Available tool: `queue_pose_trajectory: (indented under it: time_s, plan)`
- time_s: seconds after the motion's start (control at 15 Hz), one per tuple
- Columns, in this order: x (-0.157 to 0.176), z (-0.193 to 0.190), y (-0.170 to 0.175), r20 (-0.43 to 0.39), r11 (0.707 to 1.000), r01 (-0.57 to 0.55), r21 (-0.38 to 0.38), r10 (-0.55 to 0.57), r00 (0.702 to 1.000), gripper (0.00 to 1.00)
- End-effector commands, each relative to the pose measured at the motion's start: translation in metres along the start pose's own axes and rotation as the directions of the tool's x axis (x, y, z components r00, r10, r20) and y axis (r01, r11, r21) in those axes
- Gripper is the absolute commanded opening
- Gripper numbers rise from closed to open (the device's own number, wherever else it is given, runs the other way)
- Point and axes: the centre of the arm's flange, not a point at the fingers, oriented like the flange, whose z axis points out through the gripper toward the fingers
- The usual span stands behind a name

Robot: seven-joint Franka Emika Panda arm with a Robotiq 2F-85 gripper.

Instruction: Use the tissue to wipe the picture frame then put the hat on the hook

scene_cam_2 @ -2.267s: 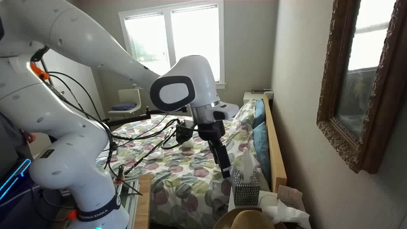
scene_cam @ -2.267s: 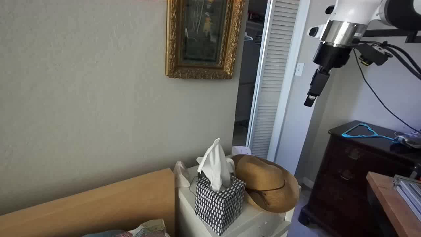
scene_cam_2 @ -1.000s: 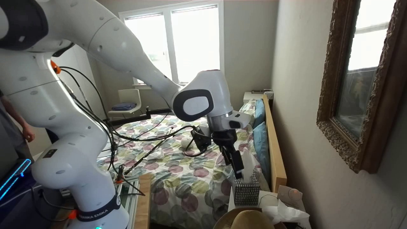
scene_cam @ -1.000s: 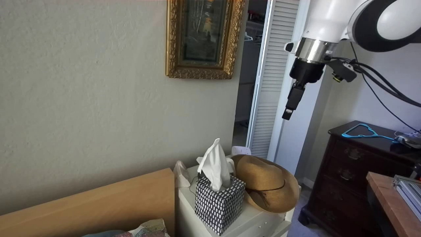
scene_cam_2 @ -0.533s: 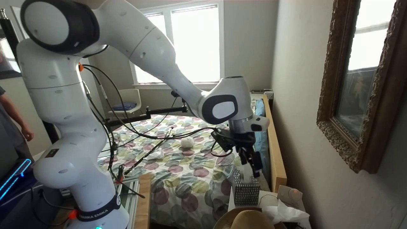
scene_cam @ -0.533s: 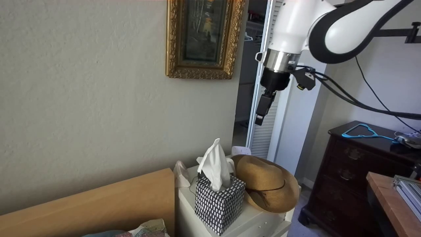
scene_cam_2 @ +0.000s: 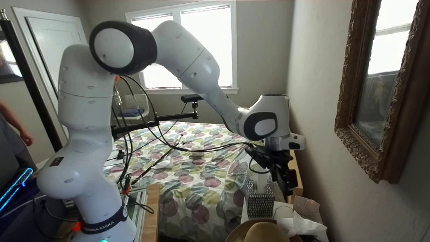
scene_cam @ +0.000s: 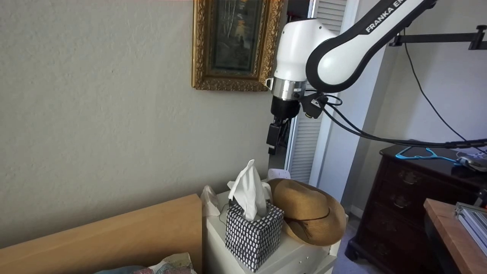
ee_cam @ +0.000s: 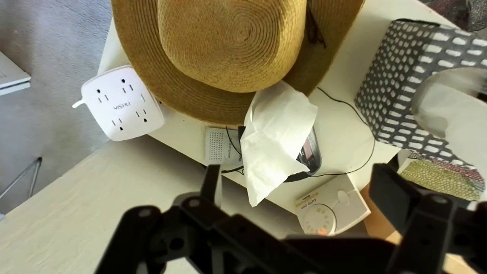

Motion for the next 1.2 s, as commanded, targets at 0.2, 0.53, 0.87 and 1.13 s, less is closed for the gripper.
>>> queue_pose_trajectory:
  time_s: [0.2, 0.53, 0.87, 1.13]
  plan:
    - [0.065, 0.068, 0.008, 0.107, 0.999, -0.049, 0.016, 0.047, 0.993, 1.00]
    - [0.046, 0.090, 0.003, 0.158, 0.998, -0.057, 0.010, 0.055, 0.986, 1.00]
    - [0.043, 0.091, 0.003, 0.094, 0.998, -0.059, -0.009, 0.059, 0.994, 1.00]
    - [0.043, 0.113, 0.007, 0.084, 0.996, -0.087, 0.003, 0.087, 0.993, 1.00]
